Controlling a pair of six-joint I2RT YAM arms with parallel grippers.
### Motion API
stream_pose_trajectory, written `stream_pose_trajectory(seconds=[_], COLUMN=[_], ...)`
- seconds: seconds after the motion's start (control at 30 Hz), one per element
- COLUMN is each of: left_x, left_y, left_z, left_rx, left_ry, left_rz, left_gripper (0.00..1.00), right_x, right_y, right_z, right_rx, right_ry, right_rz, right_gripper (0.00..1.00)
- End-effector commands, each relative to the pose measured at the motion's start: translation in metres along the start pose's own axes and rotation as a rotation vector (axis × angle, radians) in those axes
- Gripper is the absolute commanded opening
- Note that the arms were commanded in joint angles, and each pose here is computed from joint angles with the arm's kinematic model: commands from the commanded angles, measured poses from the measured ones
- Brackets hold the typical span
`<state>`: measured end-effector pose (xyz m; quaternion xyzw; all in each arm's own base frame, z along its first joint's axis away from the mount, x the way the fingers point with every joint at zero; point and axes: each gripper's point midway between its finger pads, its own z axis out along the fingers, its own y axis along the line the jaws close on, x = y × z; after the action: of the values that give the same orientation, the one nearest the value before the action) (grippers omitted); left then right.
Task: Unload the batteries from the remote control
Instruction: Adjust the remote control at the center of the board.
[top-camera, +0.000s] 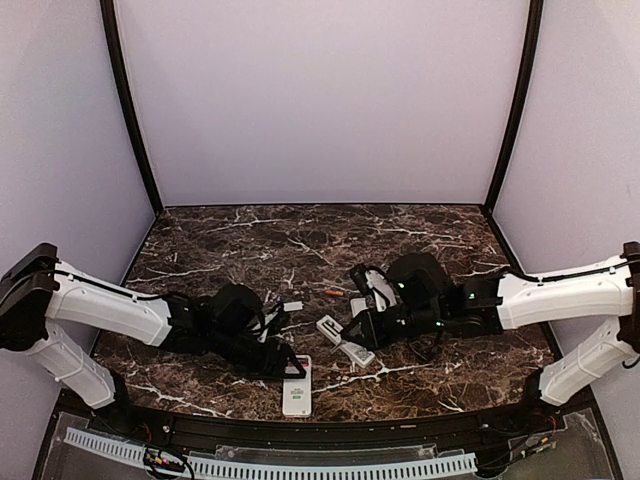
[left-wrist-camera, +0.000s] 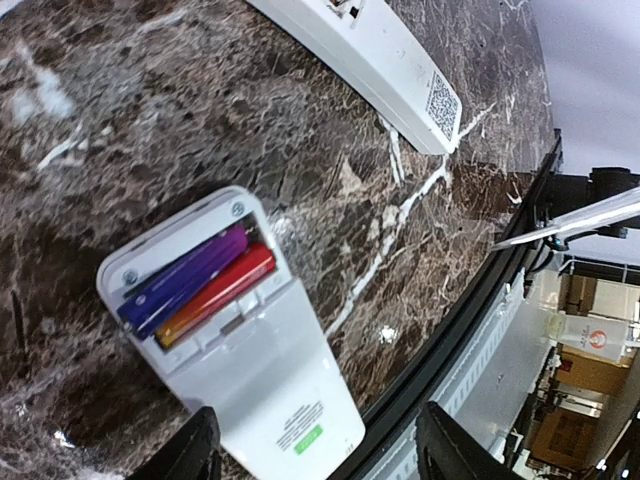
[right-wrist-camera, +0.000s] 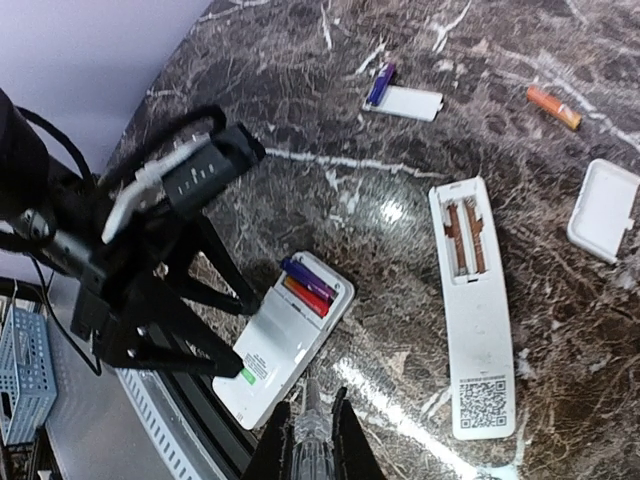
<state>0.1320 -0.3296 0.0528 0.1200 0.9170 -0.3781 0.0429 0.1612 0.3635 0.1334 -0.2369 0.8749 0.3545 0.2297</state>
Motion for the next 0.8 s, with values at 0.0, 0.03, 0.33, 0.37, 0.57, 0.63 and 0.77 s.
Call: stream_pose_trajectory(seconds=[0.0, 0.03, 0.33, 0.37, 0.57, 0.63, 0.77], left_x=[0.013, 0.017, 0.019, 0.015, 0.015, 0.016, 0.018], left_y=[0.025, 0.023, 0.025, 0.021, 0.026, 0.027, 0.022], left_z=[0.008, 0.01, 0.013, 0.012, 0.0, -0.003, 0.005], left_rx=[-0.237, -0.252, -0.508, -0.519, -0.617, -0.642, -0.62], left_ry=[0.069, 0.076, 0.078, 0.055, -0.003, -0.013, 0.0], left_rz=[0.061, 0.07, 0.133, 0.132, 0.084, 0.072, 0.068], left_gripper=[0.67, 0.69, 0.77, 0.78, 0.79, 0.8, 0.87], right_x=[-0.02, -0.021, -0.029, -0.031, -0.028, -0.027, -0.025], right_y=[-0.014, -0.014, -0.014, -0.013, -0.017, -0.019, -0.02], right_z=[-0.014, -0.015, -0.023, -0.024, -0.027, -0.027, -0.027], right_rx=[0.081, 0.082, 0.079, 0.072, 0.07, 0.072, 0.067], right_ry=[-0.148, -0.16, -0.221, -0.233, -0.254, -0.256, -0.262], right_rz=[0.01, 0.011, -0.005, -0.006, -0.009, -0.008, -0.009], right_gripper=[0.0, 0.0, 0.0, 0.0, 0.0, 0.0, 0.0])
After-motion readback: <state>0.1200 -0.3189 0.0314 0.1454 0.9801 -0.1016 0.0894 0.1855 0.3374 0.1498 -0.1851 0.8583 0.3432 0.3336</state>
